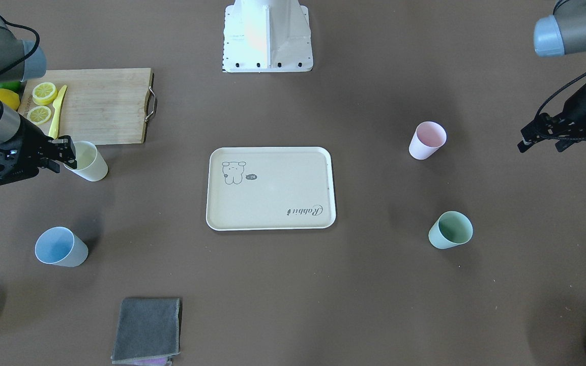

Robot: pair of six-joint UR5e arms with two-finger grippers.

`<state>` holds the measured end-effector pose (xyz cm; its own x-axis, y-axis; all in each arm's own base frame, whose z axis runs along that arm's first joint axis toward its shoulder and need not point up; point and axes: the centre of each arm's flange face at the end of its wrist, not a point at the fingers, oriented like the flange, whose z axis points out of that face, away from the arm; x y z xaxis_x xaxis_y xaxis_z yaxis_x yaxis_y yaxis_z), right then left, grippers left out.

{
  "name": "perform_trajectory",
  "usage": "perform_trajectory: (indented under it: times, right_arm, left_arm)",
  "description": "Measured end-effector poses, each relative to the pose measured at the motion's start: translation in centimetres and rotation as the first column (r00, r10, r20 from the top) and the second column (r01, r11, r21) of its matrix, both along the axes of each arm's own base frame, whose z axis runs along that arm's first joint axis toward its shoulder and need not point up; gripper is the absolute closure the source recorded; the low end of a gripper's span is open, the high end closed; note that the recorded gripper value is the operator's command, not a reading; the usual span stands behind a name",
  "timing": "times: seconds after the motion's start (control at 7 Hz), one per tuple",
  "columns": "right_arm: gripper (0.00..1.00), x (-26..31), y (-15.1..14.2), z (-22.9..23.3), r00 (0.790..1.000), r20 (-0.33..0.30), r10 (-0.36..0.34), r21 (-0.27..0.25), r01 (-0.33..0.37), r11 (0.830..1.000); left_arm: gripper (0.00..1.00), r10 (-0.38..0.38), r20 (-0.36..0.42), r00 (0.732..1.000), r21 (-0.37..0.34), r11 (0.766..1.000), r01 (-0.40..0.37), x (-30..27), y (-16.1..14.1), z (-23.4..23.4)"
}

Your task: Place all cups on tray

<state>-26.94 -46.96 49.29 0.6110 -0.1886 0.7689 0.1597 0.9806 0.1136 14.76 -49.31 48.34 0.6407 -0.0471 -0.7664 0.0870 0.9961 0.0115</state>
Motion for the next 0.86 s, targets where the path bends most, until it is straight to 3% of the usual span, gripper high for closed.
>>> perform_trajectory:
  times: [0.29, 0.71, 0.86]
  right_arm:
    - [1.0, -1.5, -0.8, -3.8, 0.998, 0.048, 0.026, -0.025, -0.025, 0.999]
    - [1.0, -7.0, -1.8, -11.6, 0.99, 0.114, 0.078, -0.097, -0.067, 0.993]
    - [1.0, -8.9, -2.0, -14.5, 0.988, 0.123, 0.089, -0.121, -0.074, 0.99]
  left_arm:
    - [0.1, -0.013, -0.007, 1.0, -0.035, 0.999, 0.013, 5.8, 2.1, -1.9]
    - [0.16, 0.043, 0.017, 0.999, -0.026, 0.999, -0.043, 12.2, 5.4, -3.0]
    - [0.33, 0.066, 0.029, 0.997, -0.019, 0.998, -0.065, 13.7, 6.3, -2.9]
